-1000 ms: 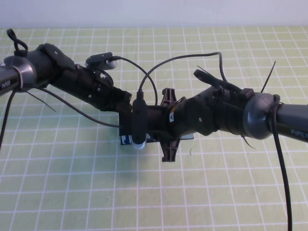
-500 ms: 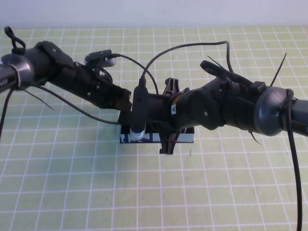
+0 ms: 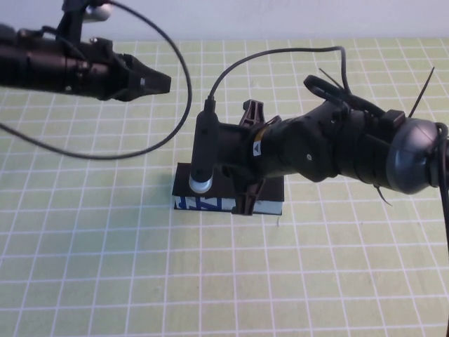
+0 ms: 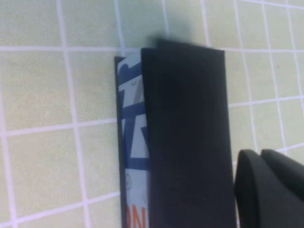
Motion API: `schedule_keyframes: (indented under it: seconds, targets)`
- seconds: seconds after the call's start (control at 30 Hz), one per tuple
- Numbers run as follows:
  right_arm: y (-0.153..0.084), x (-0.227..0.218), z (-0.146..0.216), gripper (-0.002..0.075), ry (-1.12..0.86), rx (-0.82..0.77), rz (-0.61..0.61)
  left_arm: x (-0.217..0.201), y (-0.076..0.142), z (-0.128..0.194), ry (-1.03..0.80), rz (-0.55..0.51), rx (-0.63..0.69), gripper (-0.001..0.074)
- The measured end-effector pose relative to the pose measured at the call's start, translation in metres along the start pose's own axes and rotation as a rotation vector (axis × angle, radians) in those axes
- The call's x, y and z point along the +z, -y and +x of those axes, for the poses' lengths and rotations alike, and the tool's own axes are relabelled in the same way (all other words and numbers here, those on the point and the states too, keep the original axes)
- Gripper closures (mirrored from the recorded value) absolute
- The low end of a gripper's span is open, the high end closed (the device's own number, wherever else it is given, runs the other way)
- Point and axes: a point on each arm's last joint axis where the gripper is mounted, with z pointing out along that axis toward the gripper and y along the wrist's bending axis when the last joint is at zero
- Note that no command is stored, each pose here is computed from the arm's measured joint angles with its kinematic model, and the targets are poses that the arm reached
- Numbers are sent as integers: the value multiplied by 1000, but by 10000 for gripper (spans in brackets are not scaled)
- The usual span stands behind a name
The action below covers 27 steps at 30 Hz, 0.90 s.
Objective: Take glasses out of glasses case
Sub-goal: Pick up the glasses from the glasses case
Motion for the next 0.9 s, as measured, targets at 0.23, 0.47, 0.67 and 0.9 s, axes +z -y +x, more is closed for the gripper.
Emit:
schedule_keyframes:
  seconds: [0.23,0.47,0.67,0.9]
  targets:
    - [3,-1,2,742,-2,17,8,3,10,66,62,175,257,737]
    - [-2,-2,5,719,-31,72,-52,13,-11,82,59,25,131,737]
    - [-7,-3,7,585,-57,108,-109,31,-43,64,23,-27,5,738]
    - [-9,-3,7,547,-56,133,-125,68,-83,56,-66,75,-127,738]
